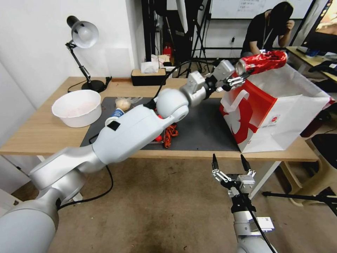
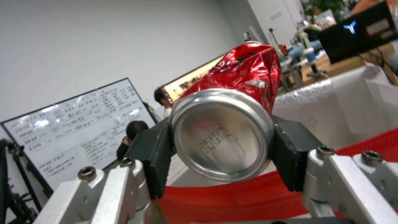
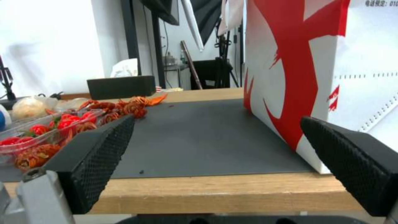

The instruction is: Pick up the trash from the table and place it into the takeout bag.

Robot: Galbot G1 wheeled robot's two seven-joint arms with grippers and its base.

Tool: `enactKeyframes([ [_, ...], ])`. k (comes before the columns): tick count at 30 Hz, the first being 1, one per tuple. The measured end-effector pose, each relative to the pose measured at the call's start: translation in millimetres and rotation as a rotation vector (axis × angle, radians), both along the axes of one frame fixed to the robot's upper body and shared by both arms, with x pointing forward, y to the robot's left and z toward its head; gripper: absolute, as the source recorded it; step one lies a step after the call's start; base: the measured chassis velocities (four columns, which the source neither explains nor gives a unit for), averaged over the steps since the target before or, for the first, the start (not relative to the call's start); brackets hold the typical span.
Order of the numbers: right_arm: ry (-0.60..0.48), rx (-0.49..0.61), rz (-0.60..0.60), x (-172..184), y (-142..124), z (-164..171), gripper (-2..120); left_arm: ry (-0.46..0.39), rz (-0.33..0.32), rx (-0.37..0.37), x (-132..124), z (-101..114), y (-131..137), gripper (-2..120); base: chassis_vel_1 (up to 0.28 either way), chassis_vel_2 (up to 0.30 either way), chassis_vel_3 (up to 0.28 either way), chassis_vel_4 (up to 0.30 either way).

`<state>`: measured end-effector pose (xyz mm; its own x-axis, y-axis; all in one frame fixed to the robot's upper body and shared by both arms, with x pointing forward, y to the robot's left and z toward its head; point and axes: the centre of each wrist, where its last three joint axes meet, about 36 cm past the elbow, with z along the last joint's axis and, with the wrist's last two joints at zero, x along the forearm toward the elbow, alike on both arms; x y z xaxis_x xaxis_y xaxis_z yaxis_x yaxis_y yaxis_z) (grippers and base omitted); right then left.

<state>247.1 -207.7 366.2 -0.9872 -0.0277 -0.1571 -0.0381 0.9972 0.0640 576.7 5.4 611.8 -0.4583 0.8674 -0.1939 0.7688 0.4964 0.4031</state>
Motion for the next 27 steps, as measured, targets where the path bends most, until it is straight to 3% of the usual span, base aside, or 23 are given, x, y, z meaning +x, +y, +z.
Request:
enactKeyframes([
  [5,0.007,0.006,-0.002,1.4,-1.7,-3.0,100,-0.084,-0.022,0.107,9.9,-6.6,-14.5,50,0.000,0.000,0.000,0.000],
  [11,0.009,0.007,-0.002,1.6,-2.2,-5.0,100,-0.101,-0.021,0.110,14.4,-4.5,-18.7,50,0.000,0.000,0.000,0.000],
  [14,0.010,0.007,-0.002,1.5,-2.5,-5.1,100,-0.101,-0.025,0.111,15.4,-2.8,-17.9,57,0.000,0.000,0.000,0.000],
  [20,0.010,0.004,-0.004,3.2,-3.5,-7.3,100,-0.092,-0.043,0.109,11.4,-6.1,-24.8,82,0.000,0.000,0.000,0.000],
  [25,0.009,0.008,-0.004,4.1,-2.3,-7.3,100,-0.081,-0.018,0.082,13.0,-6.3,-18.4,98,0.000,0.000,0.000,0.000],
  [27,0.005,0.009,-0.003,3.8,-1.8,-5.7,100,-0.076,-0.010,0.075,13.0,-7.6,-14.1,99,0.000,0.000,0.000,0.000],
])
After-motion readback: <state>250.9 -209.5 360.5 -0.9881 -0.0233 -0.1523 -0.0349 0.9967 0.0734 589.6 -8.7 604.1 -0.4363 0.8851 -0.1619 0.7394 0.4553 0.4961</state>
